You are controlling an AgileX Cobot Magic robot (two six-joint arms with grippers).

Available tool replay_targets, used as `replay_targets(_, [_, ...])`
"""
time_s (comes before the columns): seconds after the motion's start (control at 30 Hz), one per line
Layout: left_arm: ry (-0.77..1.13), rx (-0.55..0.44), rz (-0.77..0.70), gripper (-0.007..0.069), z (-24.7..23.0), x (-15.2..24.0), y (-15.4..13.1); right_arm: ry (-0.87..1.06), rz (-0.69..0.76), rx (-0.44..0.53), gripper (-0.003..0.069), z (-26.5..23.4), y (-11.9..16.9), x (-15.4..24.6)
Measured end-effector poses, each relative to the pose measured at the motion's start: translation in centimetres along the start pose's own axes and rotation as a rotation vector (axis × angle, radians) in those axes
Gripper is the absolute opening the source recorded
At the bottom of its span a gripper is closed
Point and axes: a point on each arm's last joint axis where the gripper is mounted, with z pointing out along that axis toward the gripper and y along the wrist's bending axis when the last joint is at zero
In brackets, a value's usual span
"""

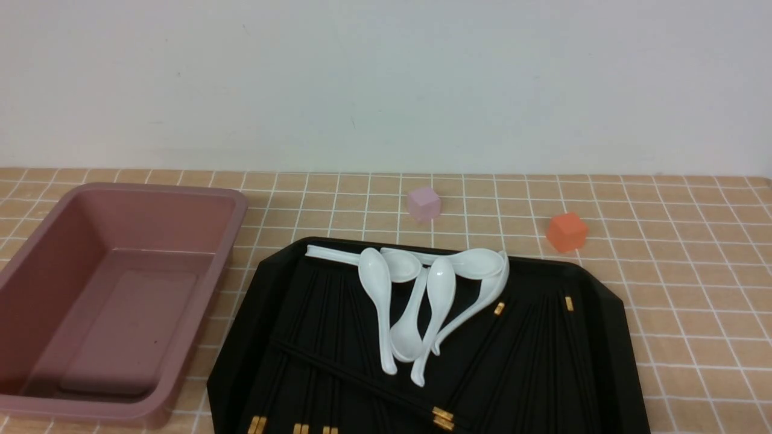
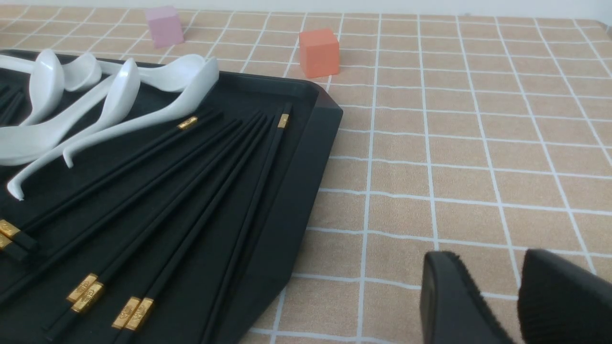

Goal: On brown tablecloth take chopsticks from black tray and put them in box.
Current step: 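Reach over to the black tray and grasp a pair of chopsticks with the left gripper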

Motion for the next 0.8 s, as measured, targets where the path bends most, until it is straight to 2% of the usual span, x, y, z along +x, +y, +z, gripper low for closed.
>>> replay_targets(0.3, [-0.005, -0.017, 0.057, 0.0239, 0.00, -0.05, 0.15, 0.000, 0.001, 0.000, 0.0240, 0.00, 0.00, 0.00])
replay_targets(0.7, [-0.025, -0.013, 0.058, 0.0239, 0.00, -0.23, 0.11, 0.000, 0.001, 0.000, 0.0240, 0.00, 0.00, 0.00])
replay_targets(0.73, [-0.034, -0.006, 0.030, 0.0239, -0.01, -0.31, 0.05, 0.000, 0.001, 0.000, 0.0240, 0.00, 0.00, 0.00])
replay_targets(0.8, [-0.037, 0.029, -0.150, 0.0239, -0.01, -0.36, -0.24, 0.000, 0.001, 0.000, 0.0240, 0.00, 0.00, 0.00])
